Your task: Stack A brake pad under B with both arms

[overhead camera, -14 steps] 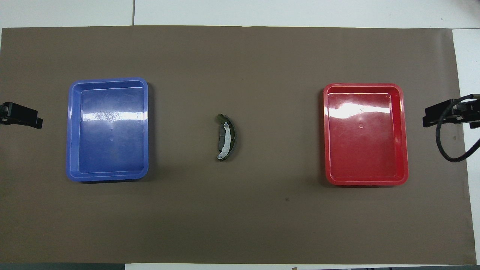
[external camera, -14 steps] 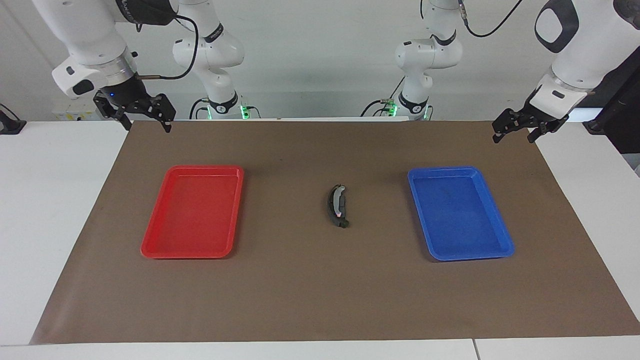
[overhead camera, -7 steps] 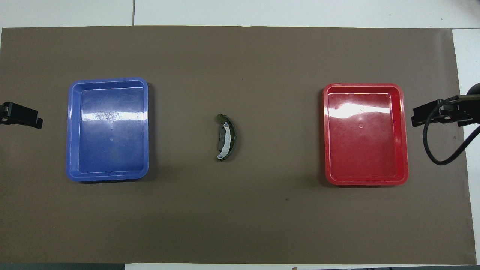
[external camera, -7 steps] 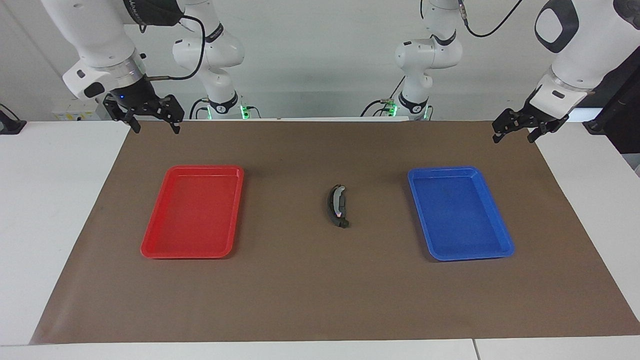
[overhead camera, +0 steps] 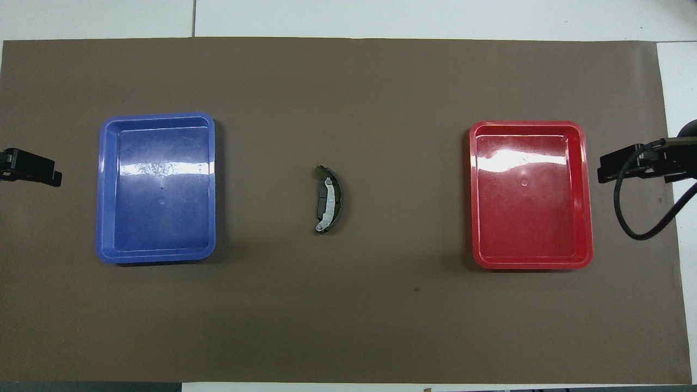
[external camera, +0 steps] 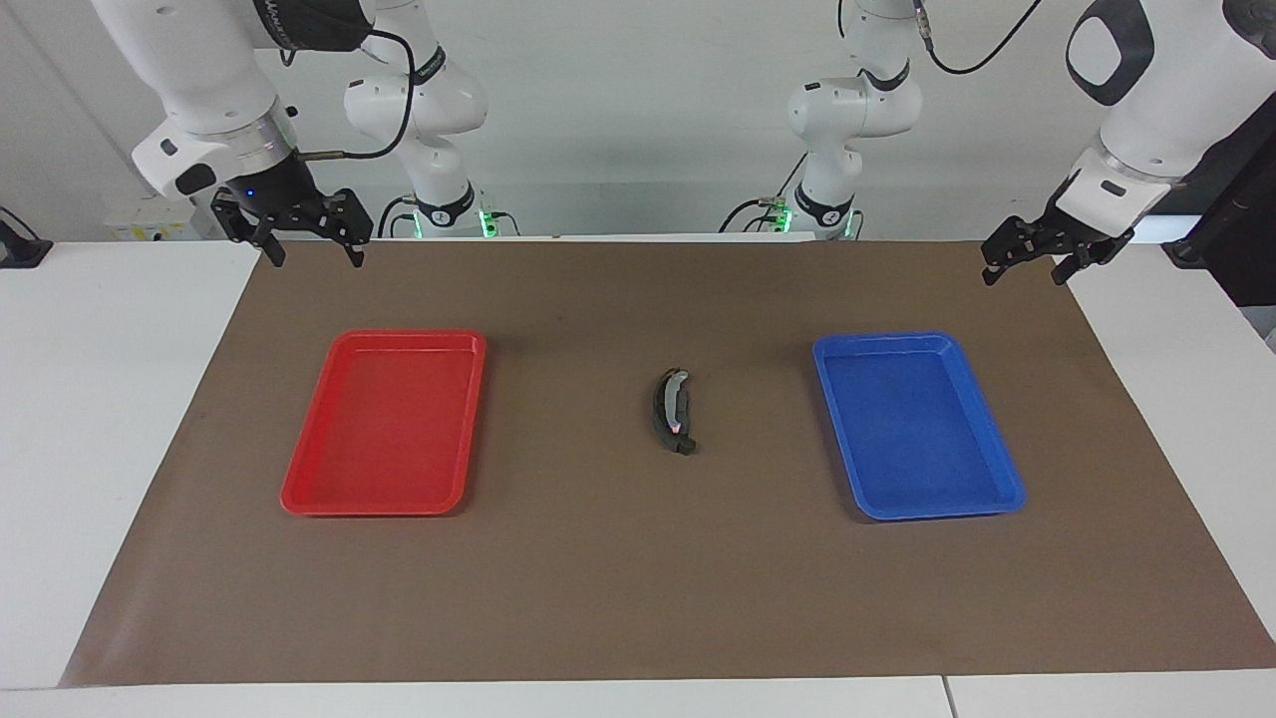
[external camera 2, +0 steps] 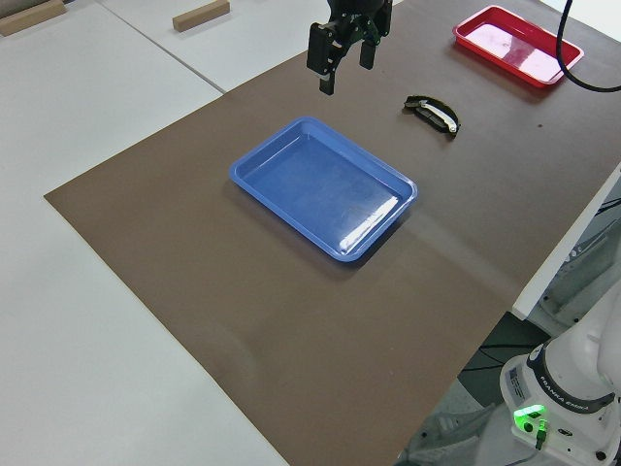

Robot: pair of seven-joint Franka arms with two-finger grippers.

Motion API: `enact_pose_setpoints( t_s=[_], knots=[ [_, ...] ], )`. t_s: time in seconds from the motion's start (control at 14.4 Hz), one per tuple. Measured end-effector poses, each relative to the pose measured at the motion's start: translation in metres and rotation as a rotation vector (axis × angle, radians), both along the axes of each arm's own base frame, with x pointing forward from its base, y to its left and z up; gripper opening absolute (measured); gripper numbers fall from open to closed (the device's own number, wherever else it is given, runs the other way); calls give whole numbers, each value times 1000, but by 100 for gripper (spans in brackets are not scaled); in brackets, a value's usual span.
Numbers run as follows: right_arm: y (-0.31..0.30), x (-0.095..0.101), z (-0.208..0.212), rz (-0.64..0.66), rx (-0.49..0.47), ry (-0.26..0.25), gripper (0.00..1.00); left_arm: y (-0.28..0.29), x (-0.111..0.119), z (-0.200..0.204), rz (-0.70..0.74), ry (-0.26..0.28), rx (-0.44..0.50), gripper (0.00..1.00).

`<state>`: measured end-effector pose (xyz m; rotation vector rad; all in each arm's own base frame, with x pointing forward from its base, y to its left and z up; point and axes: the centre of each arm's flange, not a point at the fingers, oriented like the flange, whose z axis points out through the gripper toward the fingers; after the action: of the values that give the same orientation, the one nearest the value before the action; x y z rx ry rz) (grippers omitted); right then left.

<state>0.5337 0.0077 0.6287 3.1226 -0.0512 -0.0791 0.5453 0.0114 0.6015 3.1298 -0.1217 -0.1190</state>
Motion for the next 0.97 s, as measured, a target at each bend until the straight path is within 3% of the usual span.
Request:
enact_pose_setpoints(
  t_s=[0.97],
  knots=[
    [-3, 1, 1, -5, 0, -7, 100, 0, 0, 0, 0, 0, 0, 100]
  ],
)
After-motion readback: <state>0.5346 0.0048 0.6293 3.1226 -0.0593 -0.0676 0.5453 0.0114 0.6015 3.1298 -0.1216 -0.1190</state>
